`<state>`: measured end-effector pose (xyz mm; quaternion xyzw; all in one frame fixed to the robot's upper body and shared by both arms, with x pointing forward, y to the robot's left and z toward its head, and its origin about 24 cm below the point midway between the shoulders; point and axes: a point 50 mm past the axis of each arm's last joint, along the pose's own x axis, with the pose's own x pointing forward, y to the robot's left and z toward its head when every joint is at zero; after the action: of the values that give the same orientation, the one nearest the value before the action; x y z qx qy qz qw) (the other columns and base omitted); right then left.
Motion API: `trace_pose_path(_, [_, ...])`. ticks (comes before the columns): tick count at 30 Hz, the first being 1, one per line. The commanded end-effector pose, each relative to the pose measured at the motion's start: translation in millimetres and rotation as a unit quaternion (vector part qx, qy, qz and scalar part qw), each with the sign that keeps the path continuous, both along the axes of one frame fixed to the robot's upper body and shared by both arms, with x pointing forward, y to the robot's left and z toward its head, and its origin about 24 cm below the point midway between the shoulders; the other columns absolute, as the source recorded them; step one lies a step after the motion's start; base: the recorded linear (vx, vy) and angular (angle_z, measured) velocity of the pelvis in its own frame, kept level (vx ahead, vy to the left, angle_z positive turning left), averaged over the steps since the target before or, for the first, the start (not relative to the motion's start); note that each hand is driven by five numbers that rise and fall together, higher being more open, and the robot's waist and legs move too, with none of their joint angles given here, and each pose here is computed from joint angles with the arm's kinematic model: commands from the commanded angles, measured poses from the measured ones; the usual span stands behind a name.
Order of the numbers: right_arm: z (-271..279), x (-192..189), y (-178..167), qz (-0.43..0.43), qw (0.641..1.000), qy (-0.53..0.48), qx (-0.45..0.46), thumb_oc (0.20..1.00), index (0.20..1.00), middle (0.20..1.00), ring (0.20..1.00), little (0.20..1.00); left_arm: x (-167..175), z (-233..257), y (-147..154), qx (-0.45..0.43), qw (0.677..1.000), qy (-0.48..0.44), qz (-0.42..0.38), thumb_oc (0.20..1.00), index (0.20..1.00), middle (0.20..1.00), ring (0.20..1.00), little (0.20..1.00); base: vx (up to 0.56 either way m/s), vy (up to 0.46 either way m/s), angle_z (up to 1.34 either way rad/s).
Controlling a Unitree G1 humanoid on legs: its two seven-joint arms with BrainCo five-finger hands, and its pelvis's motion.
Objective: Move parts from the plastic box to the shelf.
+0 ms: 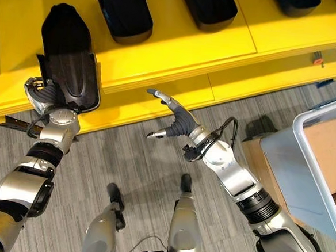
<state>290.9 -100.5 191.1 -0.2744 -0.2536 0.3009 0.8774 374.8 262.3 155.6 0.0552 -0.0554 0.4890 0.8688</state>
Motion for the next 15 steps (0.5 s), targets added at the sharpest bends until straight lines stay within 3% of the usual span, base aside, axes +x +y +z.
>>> trace_pose_path(1, [19,-13,10,0.045,0.998,-0.029,0.042,1.000,1.000,1.000,1.000,1.000,-5,38,19,0.045,0.995,-0.079,0.035,0.200,0.200,0.200,0.200,0.200,-0.04,0.121,-0.06])
trace_pose_path(6, [10,-17,0,0.051,0.998,-0.025,0.035,1.000,1.000,1.000,1.000,1.000,-11,28,18,0.065,0.995,-0.069,0.028,0.200,0.200,0.200,0.200,0.200,0.04,0.154,-0.03])
trace_pose_path(8, [5,-19,0,0.053,0.997,-0.017,0.045,1.000,1.000,1.000,1.000,1.000,-12,23,24,0.032,0.996,-0.082,-0.002,0.200,0.200,0.200,0.200,0.200,0.08,0.115,0.08])
trace_pose_path(13, [-8,-23,3,0.068,0.993,0.017,0.095,1.000,1.000,1.000,1.000,1.000,-10,9,-8,0.102,0.991,-0.050,-0.068,0.200,0.200,0.200,0.200,0.200,0.03,0.027,0.01])
trace_pose_path(15, [-13,-24,14,0.093,0.991,0.025,0.096,1.000,1.000,1.000,1.000,1.000,-17,3,-17,0.136,0.987,-0.044,-0.068,0.200,0.200,0.200,0.200,0.200,0.06,0.051,-1.04])
